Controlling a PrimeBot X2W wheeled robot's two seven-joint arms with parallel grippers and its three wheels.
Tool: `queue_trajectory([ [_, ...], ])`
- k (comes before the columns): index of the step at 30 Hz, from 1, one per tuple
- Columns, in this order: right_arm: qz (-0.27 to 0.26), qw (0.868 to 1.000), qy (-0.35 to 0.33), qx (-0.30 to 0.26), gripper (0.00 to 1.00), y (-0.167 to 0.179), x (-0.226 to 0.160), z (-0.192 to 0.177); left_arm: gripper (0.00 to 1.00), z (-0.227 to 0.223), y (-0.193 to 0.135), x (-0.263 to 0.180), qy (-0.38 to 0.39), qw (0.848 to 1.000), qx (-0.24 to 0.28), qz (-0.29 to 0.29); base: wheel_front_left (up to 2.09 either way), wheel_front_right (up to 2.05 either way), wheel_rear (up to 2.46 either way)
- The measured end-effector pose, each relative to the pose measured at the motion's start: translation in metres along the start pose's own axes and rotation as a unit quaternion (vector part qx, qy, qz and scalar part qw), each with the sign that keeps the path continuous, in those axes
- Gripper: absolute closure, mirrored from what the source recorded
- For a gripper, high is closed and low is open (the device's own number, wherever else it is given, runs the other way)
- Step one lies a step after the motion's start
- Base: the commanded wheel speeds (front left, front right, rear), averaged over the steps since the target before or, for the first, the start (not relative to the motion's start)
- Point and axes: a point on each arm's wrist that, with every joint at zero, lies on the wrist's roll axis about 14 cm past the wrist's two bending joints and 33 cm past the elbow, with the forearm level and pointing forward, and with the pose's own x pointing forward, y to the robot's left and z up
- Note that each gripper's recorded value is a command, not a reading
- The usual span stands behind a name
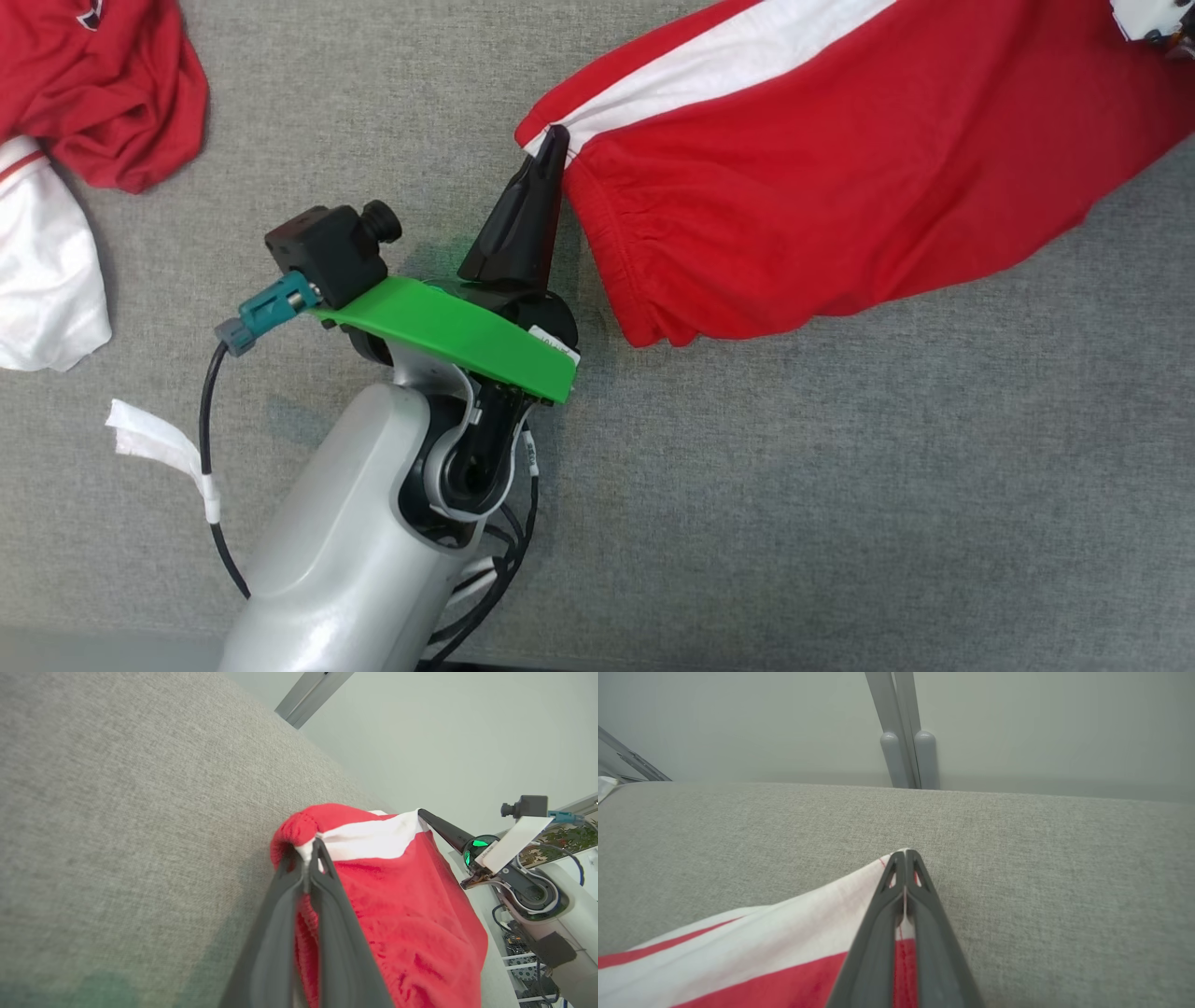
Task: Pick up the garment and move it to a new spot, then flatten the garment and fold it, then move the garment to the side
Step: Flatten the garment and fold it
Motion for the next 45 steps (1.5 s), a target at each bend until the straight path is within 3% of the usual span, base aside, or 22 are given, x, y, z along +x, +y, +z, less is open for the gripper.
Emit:
queue_trajectory([
  [5, -0.002, 1.000, 0.005, 0.003, 1.00, -0.001, 0.008, -0.007, 1.00, -0.001, 0.003, 0.002, -0.001, 1.000, -0.004, 0.003, 0.00, 0.00, 0.00],
  [7, 0.000, 1.000, 0.010, 0.003, 1.00, 0.000, 0.010, -0.011, 0.88, -0.001, 0.003, 0.002, -0.001, 1.000, -0.005, 0.003, 0.00, 0.00, 0.00],
  [8, 0.001, 1.000, 0.009, 0.002, 0.88, 0.001, 0.010, -0.012, 0.75, -0.002, 0.003, 0.002, -0.001, 1.000, -0.005, 0.004, 0.00, 0.00, 0.00],
  [9, 0.001, 1.000, 0.006, 0.000, 0.58, 0.002, 0.010, -0.011, 0.63, -0.002, 0.003, 0.002, -0.001, 1.000, -0.006, 0.004, 0.00, 0.00, 0.00],
  [10, 0.001, 1.000, 0.002, -0.003, 0.00, 0.002, 0.009, -0.010, 0.15, -0.001, 0.004, 0.002, -0.002, 1.000, -0.006, 0.005, 0.00, 0.00, 0.00],
  [11, 0.001, 1.000, -0.003, -0.004, 0.00, 0.001, 0.009, -0.008, 0.00, 0.000, 0.003, 0.003, -0.004, 1.000, -0.006, 0.006, 0.00, 0.00, 0.00],
  [17, 0.005, 1.000, -0.021, -0.016, 0.00, 0.004, 0.000, 0.006, 0.00, 0.008, 0.002, -0.003, -0.031, 0.999, 0.007, 0.015, 0.00, 0.00, 0.00],
  [20, 0.006, 0.999, -0.005, -0.042, 0.00, 0.003, -0.010, 0.009, 0.00, 0.019, 0.006, -0.013, -0.052, 0.994, 0.097, 0.018, 0.00, 0.00, 0.00],
  [29, -0.009, 0.992, 0.094, -0.083, 0.00, -0.004, -0.042, -0.016, 0.00, 0.034, -0.026, -0.039, -0.103, 0.971, 0.214, -0.010, 0.00, 0.00, 0.00],
  [35, -0.038, 0.984, 0.146, -0.099, 0.00, -0.018, -0.043, -0.038, 0.00, 0.055, -0.047, -0.046, -0.164, 0.961, 0.221, -0.024, 0.00, 0.00, 0.00],
  [40, -0.025, 0.984, 0.165, -0.064, 0.00, -0.001, -0.031, -0.055, 0.00, 0.045, -0.038, -0.054, -0.155, 0.957, 0.244, -0.018, 0.00, 0.00, 0.00],
  [42, -0.018, 0.985, 0.163, -0.045, 1.00, 0.007, -0.029, -0.056, 0.00, 0.043, -0.031, -0.056, -0.152, 0.958, 0.244, -0.009, 0.00, 0.00, 0.00],
  [45, -0.013, 0.988, 0.152, -0.017, 1.00, 0.014, -0.031, -0.054, 0.00, 0.042, -0.023, -0.062, -0.147, 0.956, 0.252, 0.002, 0.00, 0.00, 0.00],
])
